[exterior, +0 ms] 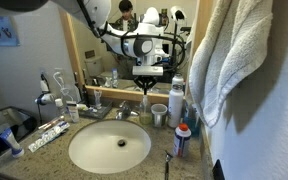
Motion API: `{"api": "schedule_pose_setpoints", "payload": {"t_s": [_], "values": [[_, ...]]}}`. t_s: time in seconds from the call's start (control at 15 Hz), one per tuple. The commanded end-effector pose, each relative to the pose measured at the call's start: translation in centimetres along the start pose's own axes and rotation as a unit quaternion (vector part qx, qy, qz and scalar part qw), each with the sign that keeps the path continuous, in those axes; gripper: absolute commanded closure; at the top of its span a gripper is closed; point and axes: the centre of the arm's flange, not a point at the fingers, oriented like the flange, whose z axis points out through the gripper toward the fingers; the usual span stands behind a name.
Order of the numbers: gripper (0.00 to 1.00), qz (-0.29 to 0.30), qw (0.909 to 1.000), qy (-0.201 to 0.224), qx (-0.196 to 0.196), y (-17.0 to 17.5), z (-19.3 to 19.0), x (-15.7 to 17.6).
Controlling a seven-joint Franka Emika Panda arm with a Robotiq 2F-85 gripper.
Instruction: Press down on the pump bottle
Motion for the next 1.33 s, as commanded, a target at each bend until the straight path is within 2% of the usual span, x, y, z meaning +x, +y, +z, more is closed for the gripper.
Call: {"api": "schedule_pose_setpoints", "payload": {"t_s": [0.0, 1.27], "values": [[1.00, -0.004, 0.9999, 0.008, 0.009, 0.4, 0.5, 0.4], [1.00, -0.002, 0.9997, -0.005, 0.024, -0.3, 3.3, -0.8]]}}
